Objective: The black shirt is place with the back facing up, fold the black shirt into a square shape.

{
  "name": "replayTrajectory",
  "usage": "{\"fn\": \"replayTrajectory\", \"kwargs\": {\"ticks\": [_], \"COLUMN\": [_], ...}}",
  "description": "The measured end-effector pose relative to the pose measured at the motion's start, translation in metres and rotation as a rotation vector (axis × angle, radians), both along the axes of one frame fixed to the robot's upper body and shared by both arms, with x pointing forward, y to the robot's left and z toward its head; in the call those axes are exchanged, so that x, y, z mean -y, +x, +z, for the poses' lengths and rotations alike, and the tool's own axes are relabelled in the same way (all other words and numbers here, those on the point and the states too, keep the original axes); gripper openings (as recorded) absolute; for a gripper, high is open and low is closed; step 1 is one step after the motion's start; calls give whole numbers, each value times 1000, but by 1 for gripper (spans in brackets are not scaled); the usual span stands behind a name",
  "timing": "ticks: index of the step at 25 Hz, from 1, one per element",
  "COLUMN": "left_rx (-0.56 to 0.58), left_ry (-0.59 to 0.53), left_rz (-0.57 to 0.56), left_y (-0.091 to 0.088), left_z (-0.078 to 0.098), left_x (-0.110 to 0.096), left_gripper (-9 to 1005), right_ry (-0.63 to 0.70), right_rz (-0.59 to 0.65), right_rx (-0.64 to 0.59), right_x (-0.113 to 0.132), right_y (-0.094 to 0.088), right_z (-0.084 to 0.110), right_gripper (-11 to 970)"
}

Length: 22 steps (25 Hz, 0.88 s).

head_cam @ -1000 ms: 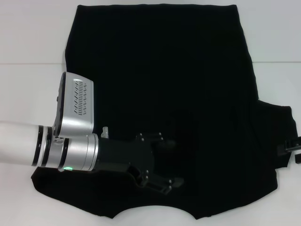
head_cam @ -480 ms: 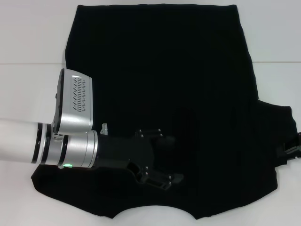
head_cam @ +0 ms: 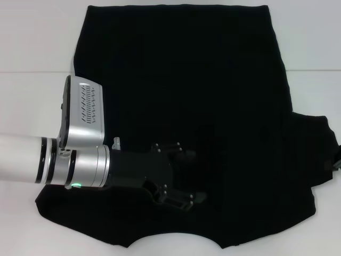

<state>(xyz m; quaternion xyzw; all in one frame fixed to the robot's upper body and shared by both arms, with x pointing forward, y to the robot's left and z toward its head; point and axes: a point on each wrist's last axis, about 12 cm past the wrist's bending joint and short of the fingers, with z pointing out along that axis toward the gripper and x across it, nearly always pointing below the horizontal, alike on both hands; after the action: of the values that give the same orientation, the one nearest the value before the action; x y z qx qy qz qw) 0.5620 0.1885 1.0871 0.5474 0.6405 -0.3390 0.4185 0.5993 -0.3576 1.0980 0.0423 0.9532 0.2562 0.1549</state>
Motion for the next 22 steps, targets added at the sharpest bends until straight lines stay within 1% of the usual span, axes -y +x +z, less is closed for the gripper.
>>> {"fn": "replayTrajectory", "kwargs": {"ticks": [3, 7, 14, 22], "left_rx": [-4, -7, -28, -36], "left_ry": [-1, -11, -45, -52], "left_rz": [3, 13, 39, 42], "left_y": [0, 0, 0, -1], "left_z": [0, 0, 1, 2], "left_x": [0, -1, -2, -2], "left_gripper": [947, 948, 948, 948], "right_ry": [-5, -21, -44, -84], "right_rz": [-8, -28, -34, -43], "right_rx": [15, 51, 80, 119], "right_x": [3, 14, 25, 36], "right_y": [0, 1, 0, 2], "right_z": [1, 8, 16, 25], "right_gripper": [63, 6, 7, 9]}}
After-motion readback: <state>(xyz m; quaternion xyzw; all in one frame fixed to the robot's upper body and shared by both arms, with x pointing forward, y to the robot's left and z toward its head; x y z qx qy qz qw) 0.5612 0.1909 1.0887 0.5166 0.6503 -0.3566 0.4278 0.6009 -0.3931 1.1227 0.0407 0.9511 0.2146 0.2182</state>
